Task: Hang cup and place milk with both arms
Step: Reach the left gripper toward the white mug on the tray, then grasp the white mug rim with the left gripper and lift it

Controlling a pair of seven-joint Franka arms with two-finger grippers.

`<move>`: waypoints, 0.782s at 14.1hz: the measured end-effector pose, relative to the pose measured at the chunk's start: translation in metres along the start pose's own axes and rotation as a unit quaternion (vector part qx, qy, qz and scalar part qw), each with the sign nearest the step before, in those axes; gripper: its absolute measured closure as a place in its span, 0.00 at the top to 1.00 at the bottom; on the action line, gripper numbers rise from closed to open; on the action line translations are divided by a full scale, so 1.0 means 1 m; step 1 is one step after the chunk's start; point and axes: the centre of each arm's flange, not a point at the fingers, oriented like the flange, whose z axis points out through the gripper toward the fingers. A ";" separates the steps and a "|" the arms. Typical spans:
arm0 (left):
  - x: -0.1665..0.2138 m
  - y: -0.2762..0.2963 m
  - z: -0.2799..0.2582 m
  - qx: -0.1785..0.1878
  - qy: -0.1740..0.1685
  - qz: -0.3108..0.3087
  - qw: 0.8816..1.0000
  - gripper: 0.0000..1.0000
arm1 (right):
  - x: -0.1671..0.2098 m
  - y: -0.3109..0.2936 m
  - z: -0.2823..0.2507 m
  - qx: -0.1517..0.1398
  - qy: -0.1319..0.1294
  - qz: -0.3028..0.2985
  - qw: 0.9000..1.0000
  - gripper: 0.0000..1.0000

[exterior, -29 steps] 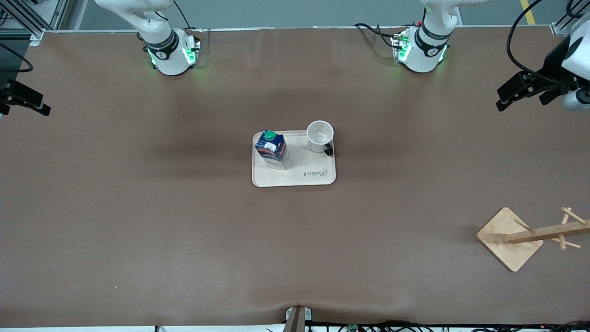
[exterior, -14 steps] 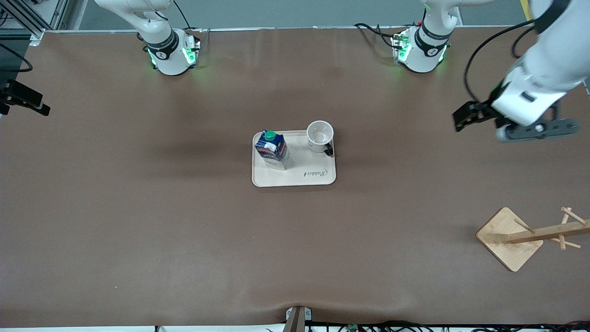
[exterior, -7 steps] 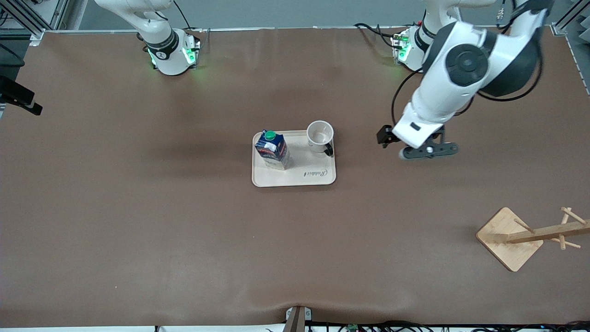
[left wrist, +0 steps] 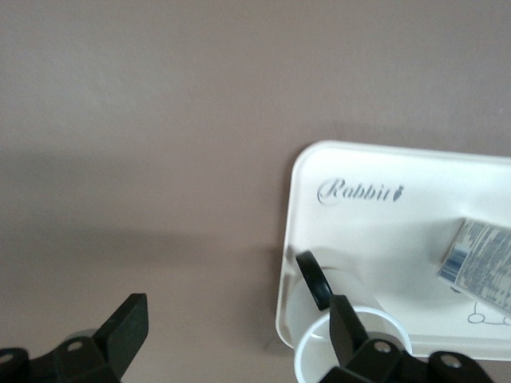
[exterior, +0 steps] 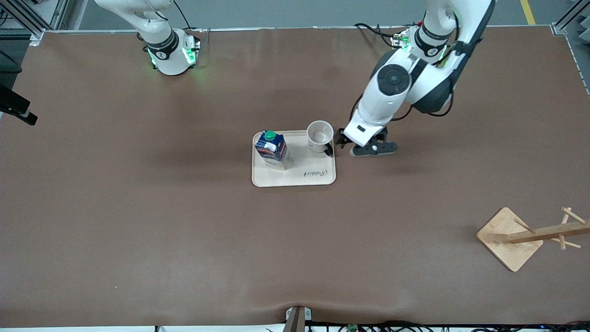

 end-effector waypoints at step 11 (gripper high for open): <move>-0.085 0.061 0.084 0.048 -0.062 -0.083 0.993 0.70 | 0.011 -0.002 0.021 0.000 -0.018 -0.002 1.000 1.00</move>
